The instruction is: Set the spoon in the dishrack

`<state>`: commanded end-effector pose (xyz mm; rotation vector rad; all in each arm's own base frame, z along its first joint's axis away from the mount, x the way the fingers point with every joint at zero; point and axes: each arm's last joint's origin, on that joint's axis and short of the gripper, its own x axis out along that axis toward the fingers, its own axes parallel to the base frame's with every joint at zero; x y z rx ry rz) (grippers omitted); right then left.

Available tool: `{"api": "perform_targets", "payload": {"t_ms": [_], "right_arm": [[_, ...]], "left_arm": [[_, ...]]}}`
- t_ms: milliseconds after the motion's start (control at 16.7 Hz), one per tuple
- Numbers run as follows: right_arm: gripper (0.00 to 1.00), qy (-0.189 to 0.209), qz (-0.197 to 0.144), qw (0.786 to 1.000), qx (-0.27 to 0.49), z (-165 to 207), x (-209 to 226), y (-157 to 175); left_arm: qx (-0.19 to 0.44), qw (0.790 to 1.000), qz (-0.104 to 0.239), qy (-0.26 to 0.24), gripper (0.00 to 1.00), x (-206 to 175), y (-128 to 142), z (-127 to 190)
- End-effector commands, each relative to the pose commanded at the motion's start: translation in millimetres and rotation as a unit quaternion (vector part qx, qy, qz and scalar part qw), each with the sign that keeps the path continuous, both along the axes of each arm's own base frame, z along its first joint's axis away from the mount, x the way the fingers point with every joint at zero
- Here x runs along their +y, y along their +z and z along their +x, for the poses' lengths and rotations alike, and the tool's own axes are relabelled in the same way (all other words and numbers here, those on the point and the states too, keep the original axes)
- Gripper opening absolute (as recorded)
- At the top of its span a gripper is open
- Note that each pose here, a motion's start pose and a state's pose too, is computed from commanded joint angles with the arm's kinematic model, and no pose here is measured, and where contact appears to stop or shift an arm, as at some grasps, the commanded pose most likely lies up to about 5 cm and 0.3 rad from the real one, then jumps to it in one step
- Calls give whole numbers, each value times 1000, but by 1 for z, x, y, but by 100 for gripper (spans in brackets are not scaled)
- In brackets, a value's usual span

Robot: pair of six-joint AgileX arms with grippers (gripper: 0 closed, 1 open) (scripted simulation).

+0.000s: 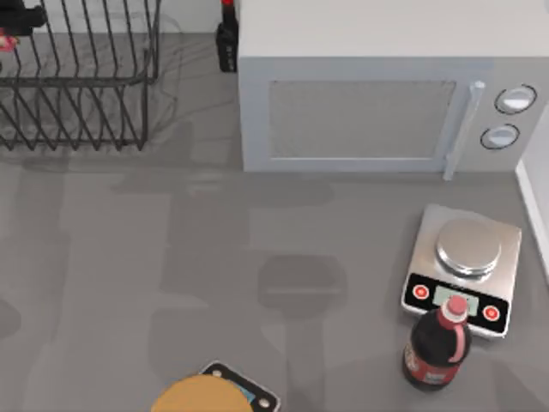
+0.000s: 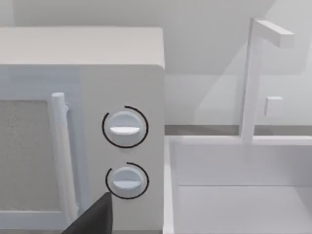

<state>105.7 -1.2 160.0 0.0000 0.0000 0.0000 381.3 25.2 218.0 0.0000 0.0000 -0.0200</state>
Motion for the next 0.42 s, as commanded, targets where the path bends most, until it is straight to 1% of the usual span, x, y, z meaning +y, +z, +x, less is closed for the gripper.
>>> {"api": "perform_targets", "payload": {"t_ms": [60, 120, 420], "right_arm": [[100, 0, 0, 1000, 0, 0, 0, 0], [100, 0, 0, 1000, 0, 0, 0, 0], [100, 0, 0, 1000, 0, 0, 0, 0]], "left_arm": [[0, 1000, 0, 0, 98, 0, 0, 0], [0, 1000, 0, 0, 100, 0, 0, 0], [0, 1000, 0, 0, 100, 0, 0, 0]]}}
